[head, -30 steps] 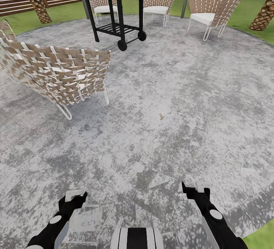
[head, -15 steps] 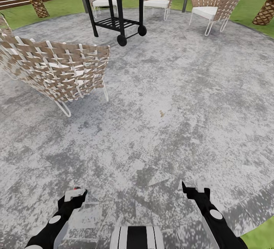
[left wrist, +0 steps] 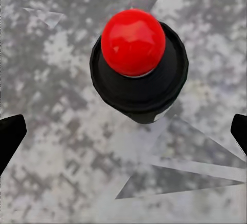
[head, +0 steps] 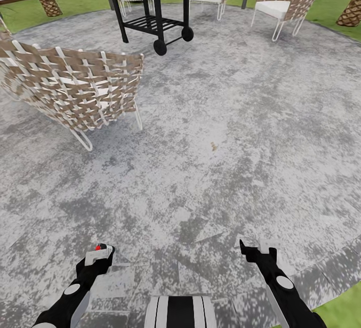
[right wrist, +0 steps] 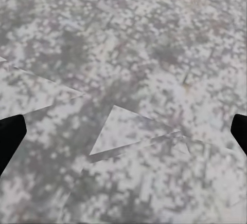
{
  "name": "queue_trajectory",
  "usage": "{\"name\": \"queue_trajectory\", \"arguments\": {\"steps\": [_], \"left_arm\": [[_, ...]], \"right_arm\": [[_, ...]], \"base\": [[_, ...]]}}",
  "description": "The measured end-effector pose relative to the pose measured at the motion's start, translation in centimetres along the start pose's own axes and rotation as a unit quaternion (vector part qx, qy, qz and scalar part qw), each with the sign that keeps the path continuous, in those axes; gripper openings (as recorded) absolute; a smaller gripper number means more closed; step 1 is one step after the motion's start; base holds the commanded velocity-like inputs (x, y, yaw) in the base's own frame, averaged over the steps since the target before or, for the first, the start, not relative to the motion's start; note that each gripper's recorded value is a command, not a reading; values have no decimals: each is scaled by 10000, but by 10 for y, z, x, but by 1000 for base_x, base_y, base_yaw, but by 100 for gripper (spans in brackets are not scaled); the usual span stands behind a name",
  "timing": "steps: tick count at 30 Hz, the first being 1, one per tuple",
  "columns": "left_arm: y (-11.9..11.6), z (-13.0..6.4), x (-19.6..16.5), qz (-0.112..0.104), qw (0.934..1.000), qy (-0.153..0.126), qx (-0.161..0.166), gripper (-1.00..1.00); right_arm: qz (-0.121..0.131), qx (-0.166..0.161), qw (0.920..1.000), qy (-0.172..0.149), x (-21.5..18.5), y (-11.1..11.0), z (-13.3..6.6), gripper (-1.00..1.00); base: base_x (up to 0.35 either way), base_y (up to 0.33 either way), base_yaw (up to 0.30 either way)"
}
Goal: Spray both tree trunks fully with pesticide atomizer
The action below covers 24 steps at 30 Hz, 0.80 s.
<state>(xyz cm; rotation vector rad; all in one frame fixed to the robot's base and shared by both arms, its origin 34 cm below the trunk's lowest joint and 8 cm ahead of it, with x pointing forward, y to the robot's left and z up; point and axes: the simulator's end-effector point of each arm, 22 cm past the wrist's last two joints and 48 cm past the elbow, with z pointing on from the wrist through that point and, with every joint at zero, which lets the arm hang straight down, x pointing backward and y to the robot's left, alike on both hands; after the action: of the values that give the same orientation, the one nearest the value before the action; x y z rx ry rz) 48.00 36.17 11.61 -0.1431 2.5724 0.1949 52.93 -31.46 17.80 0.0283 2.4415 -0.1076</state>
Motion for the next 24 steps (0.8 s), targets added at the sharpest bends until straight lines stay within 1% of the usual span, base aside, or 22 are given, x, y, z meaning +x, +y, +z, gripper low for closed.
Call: {"name": "queue_trajectory", "arguments": {"steps": [5, 24], "left_arm": [[0, 0, 0, 3, 10000, 3, 2, 100], [0, 0, 0, -7, 10000, -3, -5, 100]], "right_arm": [[0, 0, 10000, 0, 0, 0, 0, 100], [0, 0, 10000, 1, 0, 0, 0, 100]], "base": [[87, 0, 0], [11, 0, 0]]}}
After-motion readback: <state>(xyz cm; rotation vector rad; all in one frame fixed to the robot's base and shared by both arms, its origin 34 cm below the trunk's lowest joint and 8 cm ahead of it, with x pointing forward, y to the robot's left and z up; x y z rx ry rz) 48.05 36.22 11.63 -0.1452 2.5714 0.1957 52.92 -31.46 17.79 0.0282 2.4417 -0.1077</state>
